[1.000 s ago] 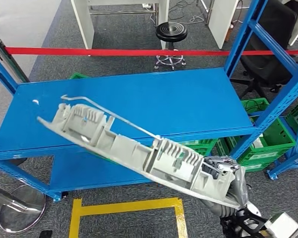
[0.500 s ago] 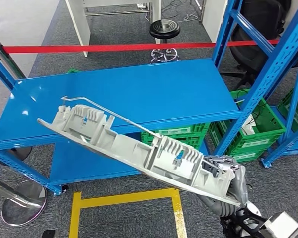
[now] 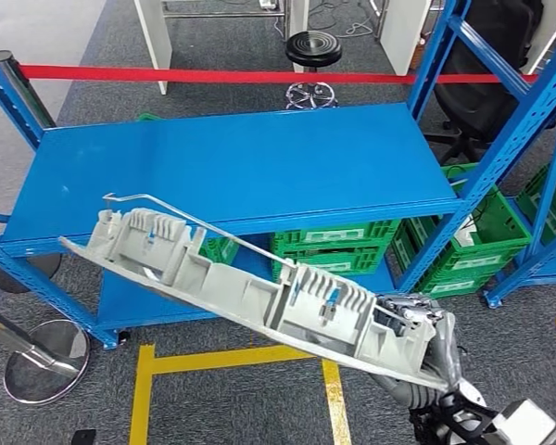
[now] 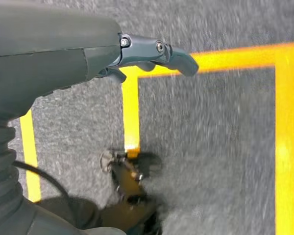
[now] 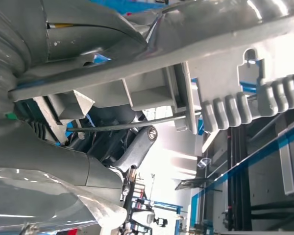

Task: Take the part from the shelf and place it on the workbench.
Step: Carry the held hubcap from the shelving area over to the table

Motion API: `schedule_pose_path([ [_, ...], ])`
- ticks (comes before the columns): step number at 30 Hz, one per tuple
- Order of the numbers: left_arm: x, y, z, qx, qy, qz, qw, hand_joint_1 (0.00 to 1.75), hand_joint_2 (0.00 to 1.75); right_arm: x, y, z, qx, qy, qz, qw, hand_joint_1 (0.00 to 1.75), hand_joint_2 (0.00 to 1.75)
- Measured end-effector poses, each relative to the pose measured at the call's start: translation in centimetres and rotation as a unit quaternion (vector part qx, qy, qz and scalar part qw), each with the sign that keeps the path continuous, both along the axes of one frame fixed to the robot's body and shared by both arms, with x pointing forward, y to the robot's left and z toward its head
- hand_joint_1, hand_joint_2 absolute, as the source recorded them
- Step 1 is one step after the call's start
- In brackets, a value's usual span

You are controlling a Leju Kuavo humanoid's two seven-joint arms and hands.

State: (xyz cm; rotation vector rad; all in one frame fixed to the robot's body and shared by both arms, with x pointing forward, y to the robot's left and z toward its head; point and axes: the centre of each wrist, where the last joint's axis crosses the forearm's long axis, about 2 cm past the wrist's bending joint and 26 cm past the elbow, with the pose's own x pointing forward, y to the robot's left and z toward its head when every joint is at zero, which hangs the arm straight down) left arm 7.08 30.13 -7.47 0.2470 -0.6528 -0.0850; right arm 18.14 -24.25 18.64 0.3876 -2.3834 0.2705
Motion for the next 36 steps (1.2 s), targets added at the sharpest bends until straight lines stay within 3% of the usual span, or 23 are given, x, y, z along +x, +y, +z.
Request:
schedule_pose_path([
  [36,-0.09,-0.12,0.04,-0.002,0.0,0.007,1.0,0.0,1.75,-0.2,-0.02,-0.13,-0.002,0.003,0.002,1.0,1.75,1.75],
])
